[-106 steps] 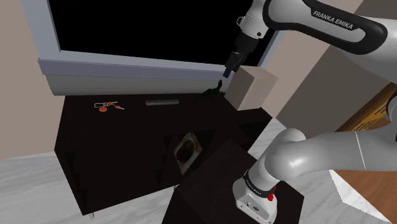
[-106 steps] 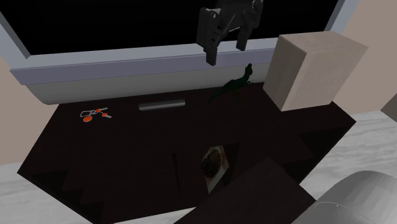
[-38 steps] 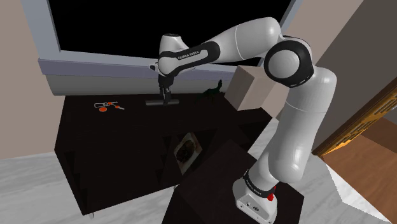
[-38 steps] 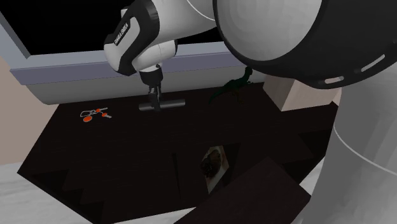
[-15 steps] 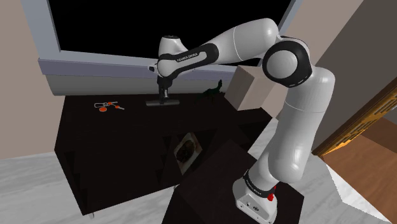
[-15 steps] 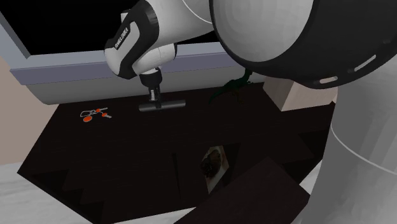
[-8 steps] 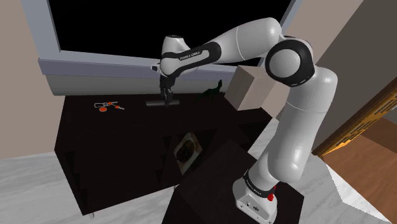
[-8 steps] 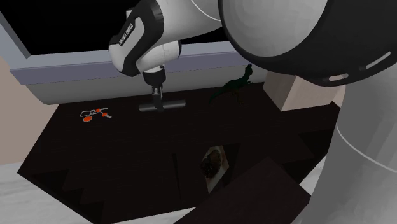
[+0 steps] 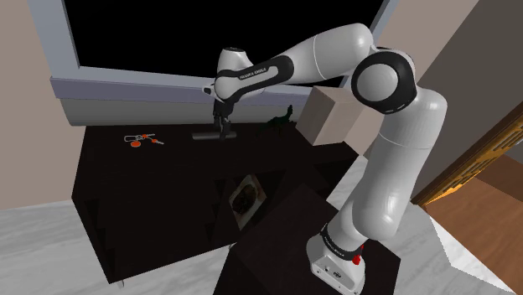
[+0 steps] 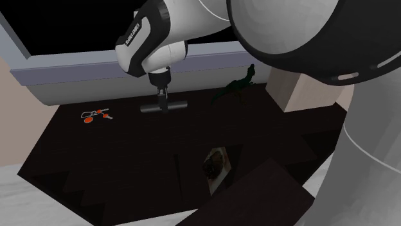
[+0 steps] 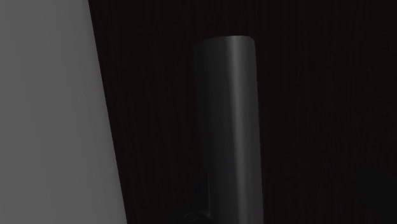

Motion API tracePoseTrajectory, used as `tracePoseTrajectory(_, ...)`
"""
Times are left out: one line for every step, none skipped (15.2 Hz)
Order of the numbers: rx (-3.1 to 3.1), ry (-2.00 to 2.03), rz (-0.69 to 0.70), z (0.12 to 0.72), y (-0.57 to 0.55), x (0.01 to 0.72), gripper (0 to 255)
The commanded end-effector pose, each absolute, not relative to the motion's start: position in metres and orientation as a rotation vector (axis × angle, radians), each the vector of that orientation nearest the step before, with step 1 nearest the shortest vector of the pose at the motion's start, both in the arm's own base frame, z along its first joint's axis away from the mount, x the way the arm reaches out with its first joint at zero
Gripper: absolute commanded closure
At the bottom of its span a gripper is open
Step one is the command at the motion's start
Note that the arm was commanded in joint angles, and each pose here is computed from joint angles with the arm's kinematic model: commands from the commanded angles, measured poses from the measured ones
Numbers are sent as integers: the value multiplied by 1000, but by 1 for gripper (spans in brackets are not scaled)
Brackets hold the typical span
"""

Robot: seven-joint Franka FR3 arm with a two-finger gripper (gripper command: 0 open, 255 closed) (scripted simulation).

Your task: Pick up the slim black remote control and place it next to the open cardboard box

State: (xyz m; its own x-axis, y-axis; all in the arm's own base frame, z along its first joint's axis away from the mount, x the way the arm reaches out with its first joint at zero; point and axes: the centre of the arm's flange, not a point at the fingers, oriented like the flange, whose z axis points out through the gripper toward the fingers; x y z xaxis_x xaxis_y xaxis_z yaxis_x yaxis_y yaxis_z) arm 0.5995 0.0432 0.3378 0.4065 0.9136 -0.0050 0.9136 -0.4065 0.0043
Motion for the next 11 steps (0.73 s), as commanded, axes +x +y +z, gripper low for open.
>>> tracePoseTrajectory(2651,1624,27,313,11,609,0)
tracePoseTrajectory(2651,1624,27,313,11,609,0)
tracePoseTrajectory(2651,1624,27,313,11,609,0)
tracePoseTrajectory(2651,1624,27,313,11,609,0)
tracePoseTrajectory(2651,1624,27,313,11,609,0)
tracePoseTrajectory(2651,1624,27,313,11,609,0)
tracePoseTrajectory(2651,1624,27,313,11,609,0)
tracePoseTrajectory(2651,1624,27,313,11,609,0)
tracePoseTrajectory(2650,1624,28,311,14,607,255)
tracePoseTrajectory(2651,1624,28,312,13,603,255)
tracePoseTrajectory(2650,1623,28,308,14,602,255)
